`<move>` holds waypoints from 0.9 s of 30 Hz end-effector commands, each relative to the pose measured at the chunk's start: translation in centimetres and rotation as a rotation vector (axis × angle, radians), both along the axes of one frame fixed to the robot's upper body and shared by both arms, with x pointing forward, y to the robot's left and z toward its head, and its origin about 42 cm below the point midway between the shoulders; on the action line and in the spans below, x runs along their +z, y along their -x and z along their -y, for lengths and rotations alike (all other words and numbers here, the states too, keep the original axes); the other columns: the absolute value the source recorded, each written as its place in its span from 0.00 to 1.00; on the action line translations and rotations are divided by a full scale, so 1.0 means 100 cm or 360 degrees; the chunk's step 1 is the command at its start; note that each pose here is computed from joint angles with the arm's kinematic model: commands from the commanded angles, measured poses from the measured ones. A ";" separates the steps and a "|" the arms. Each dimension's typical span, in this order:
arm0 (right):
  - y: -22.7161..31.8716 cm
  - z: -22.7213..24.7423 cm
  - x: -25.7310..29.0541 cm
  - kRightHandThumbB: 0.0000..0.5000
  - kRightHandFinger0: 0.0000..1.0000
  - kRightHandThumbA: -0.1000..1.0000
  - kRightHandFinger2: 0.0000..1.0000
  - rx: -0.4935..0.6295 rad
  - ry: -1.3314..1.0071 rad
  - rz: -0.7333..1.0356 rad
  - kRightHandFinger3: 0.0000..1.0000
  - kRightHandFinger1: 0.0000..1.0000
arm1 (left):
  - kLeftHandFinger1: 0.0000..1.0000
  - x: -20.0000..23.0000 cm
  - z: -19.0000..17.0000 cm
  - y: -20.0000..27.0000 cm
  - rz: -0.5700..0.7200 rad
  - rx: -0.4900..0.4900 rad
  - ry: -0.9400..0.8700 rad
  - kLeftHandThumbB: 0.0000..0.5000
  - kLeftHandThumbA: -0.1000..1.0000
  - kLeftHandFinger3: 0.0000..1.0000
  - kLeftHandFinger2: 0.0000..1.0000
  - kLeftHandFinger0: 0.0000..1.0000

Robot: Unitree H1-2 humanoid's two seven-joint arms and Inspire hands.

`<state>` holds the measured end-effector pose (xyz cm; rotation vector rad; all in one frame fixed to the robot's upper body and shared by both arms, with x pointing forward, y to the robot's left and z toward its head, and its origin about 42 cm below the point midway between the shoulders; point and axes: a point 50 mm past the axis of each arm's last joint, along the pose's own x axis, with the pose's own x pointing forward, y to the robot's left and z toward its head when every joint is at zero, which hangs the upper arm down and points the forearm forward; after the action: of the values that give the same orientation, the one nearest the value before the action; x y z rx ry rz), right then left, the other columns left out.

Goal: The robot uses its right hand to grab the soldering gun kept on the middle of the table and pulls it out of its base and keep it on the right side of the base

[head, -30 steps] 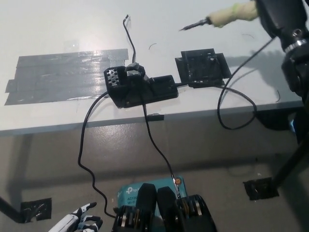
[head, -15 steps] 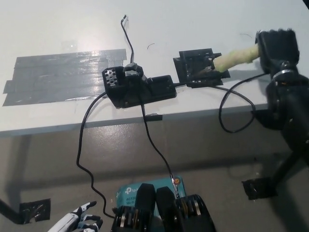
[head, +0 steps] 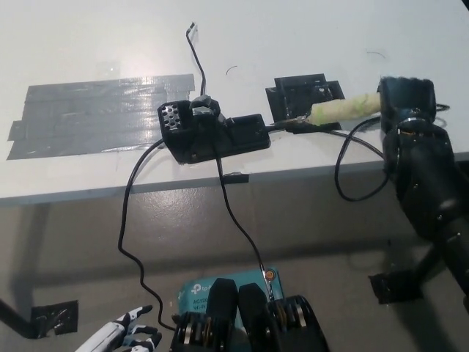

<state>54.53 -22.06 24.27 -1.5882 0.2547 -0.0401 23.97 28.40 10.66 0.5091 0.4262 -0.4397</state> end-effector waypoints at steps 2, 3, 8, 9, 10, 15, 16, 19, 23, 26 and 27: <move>-0.007 0.010 0.044 0.97 1.00 0.38 1.00 -0.0004 0.0085 -0.0138 1.00 1.00 | 0.76 0.005 -0.003 0.001 0.0008 -0.0006 -0.0026 0.49 0.64 1.00 0.83 0.64; -0.007 0.014 0.048 1.00 1.00 0.47 1.00 0.0026 0.0125 -0.0194 1.00 1.00 | 0.75 0.005 -0.004 0.001 0.0000 -0.0004 -0.0022 0.51 0.64 1.00 0.83 0.64; -0.010 0.012 0.063 1.00 1.00 0.57 1.00 0.0069 0.0173 -0.0274 1.00 1.00 | 0.76 0.003 -0.005 0.005 -0.0012 -0.0005 -0.0041 0.49 0.64 1.00 0.84 0.65; -0.010 0.012 0.069 1.00 1.00 0.60 1.00 0.0075 0.0181 -0.0277 1.00 1.00 | 0.75 0.003 -0.006 0.005 -0.0015 0.0000 -0.0035 0.50 0.63 1.00 0.84 0.65; -0.011 0.010 0.073 1.00 1.00 0.64 1.00 0.0083 0.0173 -0.0288 1.00 1.00 | 0.75 0.003 -0.006 0.007 -0.0016 0.0001 -0.0037 0.50 0.63 1.00 0.84 0.65; -0.007 0.009 0.092 1.00 1.00 0.67 1.00 0.0097 0.0019 -0.0324 1.00 1.00 | 0.75 0.002 -0.007 0.010 -0.0029 0.0007 -0.0024 0.49 0.62 0.98 0.83 0.64; -0.007 0.009 0.094 1.00 1.00 0.67 1.00 0.0105 0.0002 -0.0328 1.00 1.00 | 0.75 0.002 -0.007 0.010 -0.0026 0.0005 -0.0029 0.48 0.62 0.98 0.83 0.64; -0.005 0.008 0.107 1.00 1.00 0.71 1.00 0.0118 -0.0034 -0.0372 1.00 1.00 | 0.75 0.002 -0.009 0.011 -0.0030 0.0014 -0.0024 0.48 0.61 0.96 0.82 0.65; -0.002 0.009 0.119 1.00 1.00 0.68 1.00 0.0145 -0.0083 -0.0345 1.00 1.00 | 0.75 0.001 -0.011 0.012 -0.0043 0.0013 -0.0036 0.50 0.63 0.97 0.83 0.64; 0.010 0.021 0.133 1.00 1.00 0.66 1.00 0.0196 -0.0092 -0.0282 1.00 1.00 | 0.74 0.000 -0.012 0.013 -0.0054 0.0006 -0.0039 0.53 0.64 0.99 0.83 0.63; 0.014 0.025 0.136 1.00 1.00 0.66 1.00 0.0213 -0.0110 -0.0266 1.00 1.00 | 0.74 -0.001 -0.012 0.013 -0.0058 0.0008 -0.0037 0.52 0.64 0.99 0.83 0.63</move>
<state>53.86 -22.64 33.34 -1.5865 0.3241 0.2271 23.07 29.08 10.24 0.5118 0.4569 -0.4352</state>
